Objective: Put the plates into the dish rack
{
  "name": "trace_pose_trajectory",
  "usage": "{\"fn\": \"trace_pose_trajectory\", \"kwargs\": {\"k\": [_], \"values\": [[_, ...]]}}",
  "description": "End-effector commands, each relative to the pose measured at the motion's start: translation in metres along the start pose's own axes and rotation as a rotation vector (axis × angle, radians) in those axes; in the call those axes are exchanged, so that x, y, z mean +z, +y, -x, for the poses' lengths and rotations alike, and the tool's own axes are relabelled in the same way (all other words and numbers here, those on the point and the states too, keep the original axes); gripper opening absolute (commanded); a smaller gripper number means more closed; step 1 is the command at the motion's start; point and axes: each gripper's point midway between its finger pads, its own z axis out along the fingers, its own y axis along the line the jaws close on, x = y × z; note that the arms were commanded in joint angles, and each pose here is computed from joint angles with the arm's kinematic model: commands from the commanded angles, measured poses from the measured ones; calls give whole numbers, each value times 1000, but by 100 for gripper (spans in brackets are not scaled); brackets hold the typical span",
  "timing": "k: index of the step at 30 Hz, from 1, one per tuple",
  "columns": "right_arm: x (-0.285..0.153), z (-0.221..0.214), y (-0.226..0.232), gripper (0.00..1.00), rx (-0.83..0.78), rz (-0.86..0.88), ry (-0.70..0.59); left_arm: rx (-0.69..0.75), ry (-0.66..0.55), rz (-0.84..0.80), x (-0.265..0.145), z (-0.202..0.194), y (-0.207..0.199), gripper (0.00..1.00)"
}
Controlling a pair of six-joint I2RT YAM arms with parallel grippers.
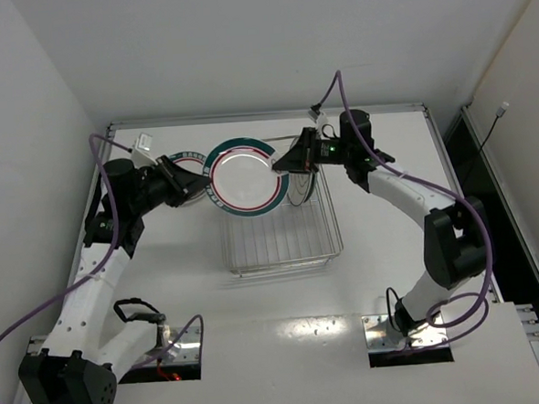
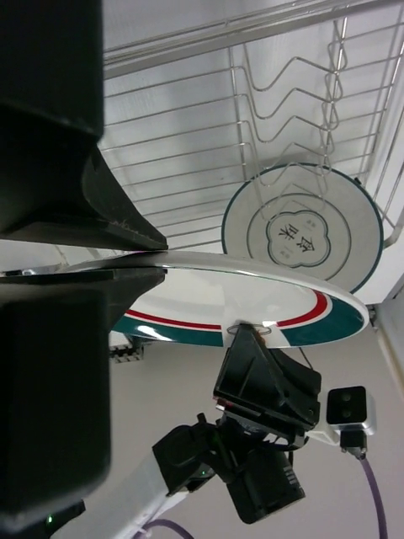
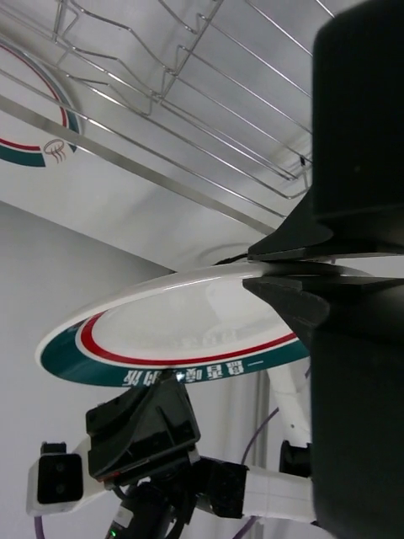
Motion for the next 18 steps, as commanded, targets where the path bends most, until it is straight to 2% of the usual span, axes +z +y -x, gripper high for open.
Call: {"fn": "trace_pose_trajectory", "kwargs": {"k": [1, 2, 4, 6, 7, 8, 10, 11, 13, 16, 18], "values": [[-4, 12, 16, 0, -88, 35, -32, 59, -57, -14, 2, 17, -13, 13], [-8, 16, 10, 0, -76, -16, -61, 72, -62, 14, 3, 20, -10, 18], [-20, 30, 17, 0, -150, -76, -117, 105, -41, 103, 3, 19, 7, 24], [-34, 38, -1, 0, -141, -259, -177, 133, -57, 205, 2, 26, 27, 35], [-44, 51, 15, 0, -238, -314, -223, 152, -32, 272, -2, 22, 41, 39], [-65, 55, -12, 0, -205, -544, -277, 163, -63, 355, -3, 32, 53, 47], [-83, 65, -4, 0, -255, -683, -350, 159, -59, 473, -14, 32, 76, 57], [-104, 68, -12, 0, -251, -819, -409, 166, -85, 542, -19, 41, 88, 65], [-114, 71, -10, 0, -286, -910, -437, 162, -93, 591, -24, 45, 97, 73], [-136, 77, -10, 0, -339, -1097, -488, 160, -94, 644, -31, 48, 110, 81], [-137, 76, -14, 0, -357, -1177, -466, 162, -96, 668, -32, 51, 116, 82]]}}
